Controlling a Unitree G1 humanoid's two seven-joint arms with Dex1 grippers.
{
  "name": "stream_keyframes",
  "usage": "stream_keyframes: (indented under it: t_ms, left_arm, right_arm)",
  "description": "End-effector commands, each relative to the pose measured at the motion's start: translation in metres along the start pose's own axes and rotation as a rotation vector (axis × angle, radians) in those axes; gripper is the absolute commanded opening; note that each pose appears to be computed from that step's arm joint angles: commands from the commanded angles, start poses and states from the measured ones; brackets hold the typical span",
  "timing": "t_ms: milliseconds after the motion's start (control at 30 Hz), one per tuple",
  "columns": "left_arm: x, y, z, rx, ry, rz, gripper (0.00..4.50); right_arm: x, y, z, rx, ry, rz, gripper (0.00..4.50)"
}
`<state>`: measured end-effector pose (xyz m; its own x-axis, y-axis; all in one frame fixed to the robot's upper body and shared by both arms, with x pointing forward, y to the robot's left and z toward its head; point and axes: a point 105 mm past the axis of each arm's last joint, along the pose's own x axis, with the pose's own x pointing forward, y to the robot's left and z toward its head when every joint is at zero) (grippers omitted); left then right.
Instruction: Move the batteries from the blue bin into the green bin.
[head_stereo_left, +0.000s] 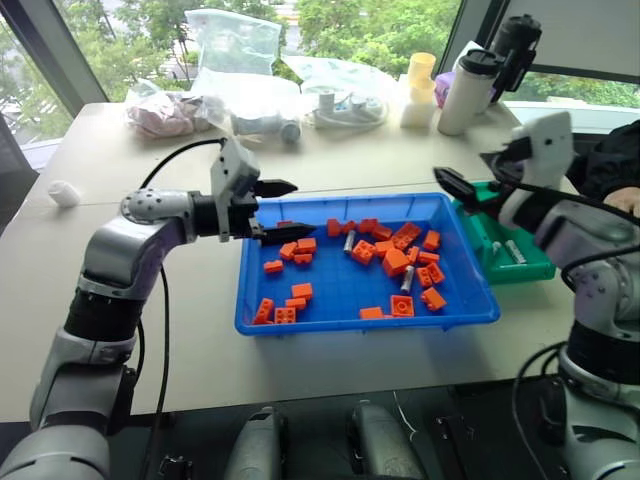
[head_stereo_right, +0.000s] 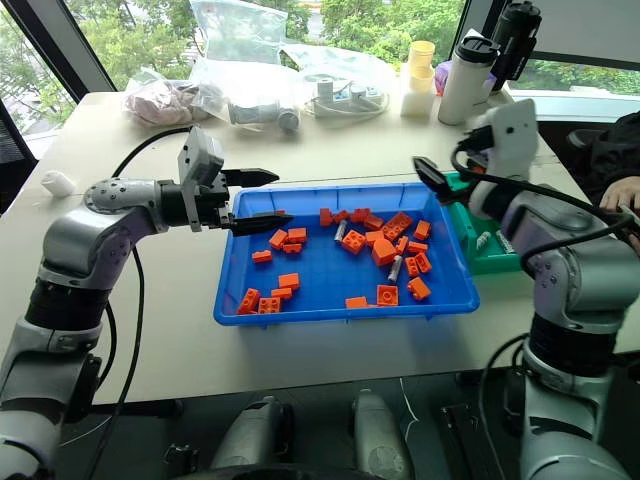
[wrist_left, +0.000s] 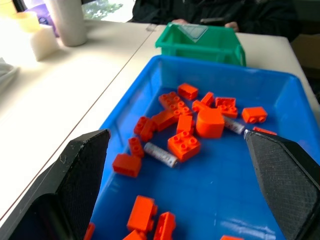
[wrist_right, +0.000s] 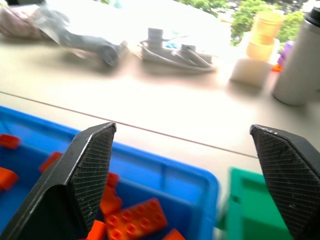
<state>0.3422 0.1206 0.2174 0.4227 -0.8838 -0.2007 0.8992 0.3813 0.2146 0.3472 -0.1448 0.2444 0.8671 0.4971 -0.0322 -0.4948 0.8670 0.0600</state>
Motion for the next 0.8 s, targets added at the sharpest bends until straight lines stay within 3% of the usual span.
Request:
stream_keyframes:
  t_ms: [33, 233, 433, 767, 800]
  left_arm:
    - [-0.017, -0.001, 0.010, 0.038, 0.011, -0.021, 4.50]
    - [-0.033, -0.011, 0.004, 0.019, 0.055, -0.015, 4.50]
    - [-0.058, -0.007, 0.001, -0.027, 0.042, 0.121, 4.50]
    - [-0.047, -0.029, -0.009, -0.069, 0.055, 0.054, 4.50]
    - [-0.047, -0.029, -0.009, -0.068, 0.054, 0.055, 4.50]
  right_arm:
    - [0.024, 0.026, -0.041, 0.085, 0.194, 0.047, 4.40]
    - [0.045, 0.038, -0.071, 0.091, 0.329, 0.015, 4.40]
    - [0.051, 0.042, -0.091, 0.044, 0.432, 0.000, 4.40]
    - [0.054, 0.033, -0.117, 0.037, 0.539, -0.090, 4.40]
    - [0.055, 0.032, -0.119, 0.041, 0.548, -0.097, 4.17]
